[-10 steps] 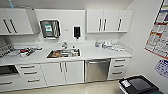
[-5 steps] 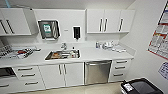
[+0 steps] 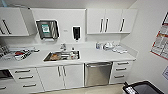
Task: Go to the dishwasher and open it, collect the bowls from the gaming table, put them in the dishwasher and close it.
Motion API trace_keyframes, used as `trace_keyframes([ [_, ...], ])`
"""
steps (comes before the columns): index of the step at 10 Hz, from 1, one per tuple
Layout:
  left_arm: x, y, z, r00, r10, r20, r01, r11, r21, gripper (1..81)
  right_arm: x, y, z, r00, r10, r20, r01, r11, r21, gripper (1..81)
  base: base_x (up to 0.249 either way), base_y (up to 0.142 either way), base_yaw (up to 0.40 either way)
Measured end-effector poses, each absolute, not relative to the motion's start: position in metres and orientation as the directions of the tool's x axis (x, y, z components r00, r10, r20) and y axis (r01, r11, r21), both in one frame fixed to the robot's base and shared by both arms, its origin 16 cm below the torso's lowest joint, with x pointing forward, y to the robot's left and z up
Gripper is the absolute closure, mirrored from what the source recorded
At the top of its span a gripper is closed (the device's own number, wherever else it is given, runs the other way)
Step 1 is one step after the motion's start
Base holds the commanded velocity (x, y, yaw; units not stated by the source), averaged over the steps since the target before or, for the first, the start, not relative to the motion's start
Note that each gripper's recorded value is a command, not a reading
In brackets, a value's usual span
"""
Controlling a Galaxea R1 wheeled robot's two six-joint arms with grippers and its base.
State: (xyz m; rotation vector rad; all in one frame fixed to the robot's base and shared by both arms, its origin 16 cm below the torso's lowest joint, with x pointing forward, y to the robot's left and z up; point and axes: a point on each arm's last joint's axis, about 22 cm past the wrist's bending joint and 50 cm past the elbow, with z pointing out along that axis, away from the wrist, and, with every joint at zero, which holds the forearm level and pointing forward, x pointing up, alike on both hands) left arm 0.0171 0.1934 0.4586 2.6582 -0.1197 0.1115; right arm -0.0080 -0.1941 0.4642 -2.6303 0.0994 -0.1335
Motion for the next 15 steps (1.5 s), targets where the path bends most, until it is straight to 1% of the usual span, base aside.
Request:
trace_keyframes([
  [7,0.015,0.193,0.458,0.993,-0.065,0.095,-0.101,-0.884,0.457,1.0,-0.007,-0.194,0.464,0.993,-0.095,0.076,-0.046,-0.872,-0.487,1.0,0.122,0.000,0.000],
  [9,0.028,0.193,0.459,0.992,-0.060,0.112,-0.105,-0.884,0.456,1.0,0.006,-0.193,0.465,0.991,-0.097,0.093,-0.040,-0.871,-0.490,1.0,0.123,0.000,0.000],
  [12,-0.001,0.194,0.458,0.995,-0.067,0.071,-0.092,-0.884,0.458,1.0,-0.023,-0.193,0.464,0.994,-0.091,0.054,-0.053,-0.872,-0.486,1.0,0.123,0.000,0.000],
  [14,0.024,0.193,0.459,0.992,-0.059,0.110,-0.103,-0.884,0.456,1.0,0.001,-0.193,0.465,0.991,-0.097,0.091,-0.041,-0.871,-0.489,1.0,0.123,0.000,0.000],
  [15,0.022,0.193,0.459,0.993,-0.060,0.106,-0.102,-0.884,0.456,1.0,-0.002,-0.193,0.464,0.992,-0.096,0.085,-0.042,-0.872,-0.488,1.0,0.123,0.000,0.000],
])
